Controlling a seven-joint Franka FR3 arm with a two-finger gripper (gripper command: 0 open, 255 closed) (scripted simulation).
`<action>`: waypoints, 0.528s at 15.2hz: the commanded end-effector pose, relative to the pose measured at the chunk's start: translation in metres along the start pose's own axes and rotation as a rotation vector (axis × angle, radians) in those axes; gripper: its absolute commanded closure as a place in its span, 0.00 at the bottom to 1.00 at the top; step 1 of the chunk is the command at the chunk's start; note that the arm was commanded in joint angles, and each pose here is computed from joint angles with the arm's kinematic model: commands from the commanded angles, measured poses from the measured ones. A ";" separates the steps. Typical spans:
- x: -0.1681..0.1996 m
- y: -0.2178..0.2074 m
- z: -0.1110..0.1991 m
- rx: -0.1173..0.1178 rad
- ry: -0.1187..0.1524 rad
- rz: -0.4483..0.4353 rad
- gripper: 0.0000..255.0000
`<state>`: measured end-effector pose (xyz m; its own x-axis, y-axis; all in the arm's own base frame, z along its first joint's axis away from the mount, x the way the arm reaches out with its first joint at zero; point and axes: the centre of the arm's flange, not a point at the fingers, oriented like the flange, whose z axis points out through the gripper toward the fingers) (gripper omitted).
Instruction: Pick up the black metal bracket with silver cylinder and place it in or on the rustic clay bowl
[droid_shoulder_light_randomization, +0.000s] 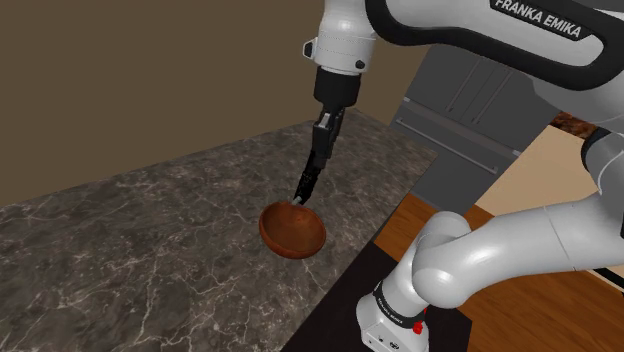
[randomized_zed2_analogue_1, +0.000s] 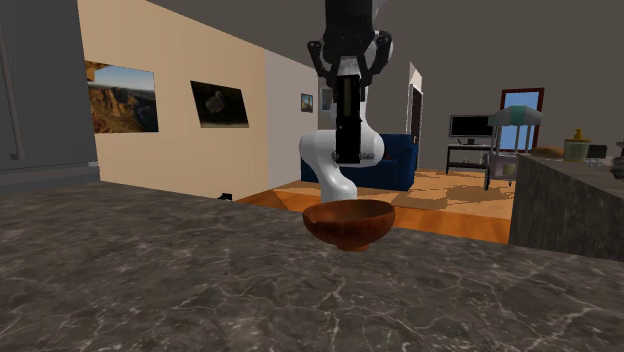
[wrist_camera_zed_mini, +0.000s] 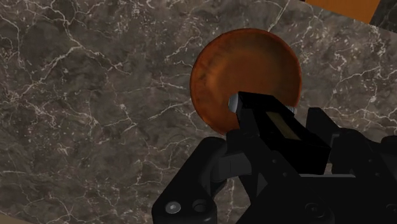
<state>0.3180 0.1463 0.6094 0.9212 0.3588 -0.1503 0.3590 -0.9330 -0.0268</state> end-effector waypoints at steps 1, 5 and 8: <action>0.003 0.001 0.011 0.000 0.000 0.000 1.00; 0.006 0.002 0.032 0.000 0.000 0.000 1.00; 0.008 0.002 0.047 0.000 0.000 0.000 1.00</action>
<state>0.3192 0.1450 0.5665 0.9212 0.3589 -0.1505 0.3591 -0.9329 -0.0269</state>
